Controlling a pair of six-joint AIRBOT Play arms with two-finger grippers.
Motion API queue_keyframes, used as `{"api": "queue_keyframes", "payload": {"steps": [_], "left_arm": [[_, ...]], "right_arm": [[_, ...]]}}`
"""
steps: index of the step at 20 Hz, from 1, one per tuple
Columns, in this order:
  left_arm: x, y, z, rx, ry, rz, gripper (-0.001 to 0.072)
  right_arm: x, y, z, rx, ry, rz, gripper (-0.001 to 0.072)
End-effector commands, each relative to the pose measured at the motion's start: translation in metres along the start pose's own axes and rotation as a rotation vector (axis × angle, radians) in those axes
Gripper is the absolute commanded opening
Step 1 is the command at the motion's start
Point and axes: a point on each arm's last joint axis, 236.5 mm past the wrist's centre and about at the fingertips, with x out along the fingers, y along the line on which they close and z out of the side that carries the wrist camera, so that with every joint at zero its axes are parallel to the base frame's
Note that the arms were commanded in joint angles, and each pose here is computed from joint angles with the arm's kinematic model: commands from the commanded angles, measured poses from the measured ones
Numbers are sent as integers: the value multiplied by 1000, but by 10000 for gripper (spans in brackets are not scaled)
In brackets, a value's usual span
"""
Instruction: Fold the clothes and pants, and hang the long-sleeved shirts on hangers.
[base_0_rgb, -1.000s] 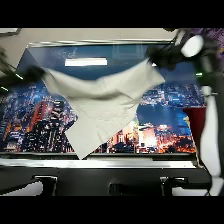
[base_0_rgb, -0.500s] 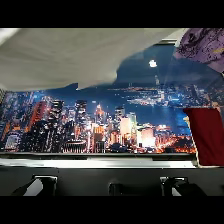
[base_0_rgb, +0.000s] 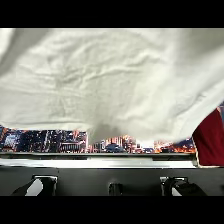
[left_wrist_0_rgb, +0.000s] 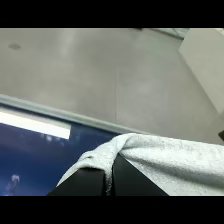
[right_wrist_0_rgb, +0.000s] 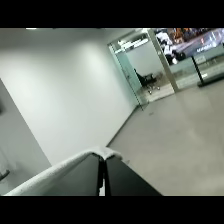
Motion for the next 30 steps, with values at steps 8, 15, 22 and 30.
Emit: {"api": "queue_keyframes", "payload": {"steps": [8,15,22,30], "left_arm": [[217,116,-327,-236,608,93,16],[250,153,-431,-298,767,165,16],[247,151,-418,-343,794,152,715],[181,214,-278,-363,690,188,714]], "right_arm": [[174,-240,-399,146,736,-397,25],[147,-275,-576,356,1021,-488,26],[134,-254,-585,470,1092,-488,305],[40,-264,-439,27,1389,-268,436]]}}
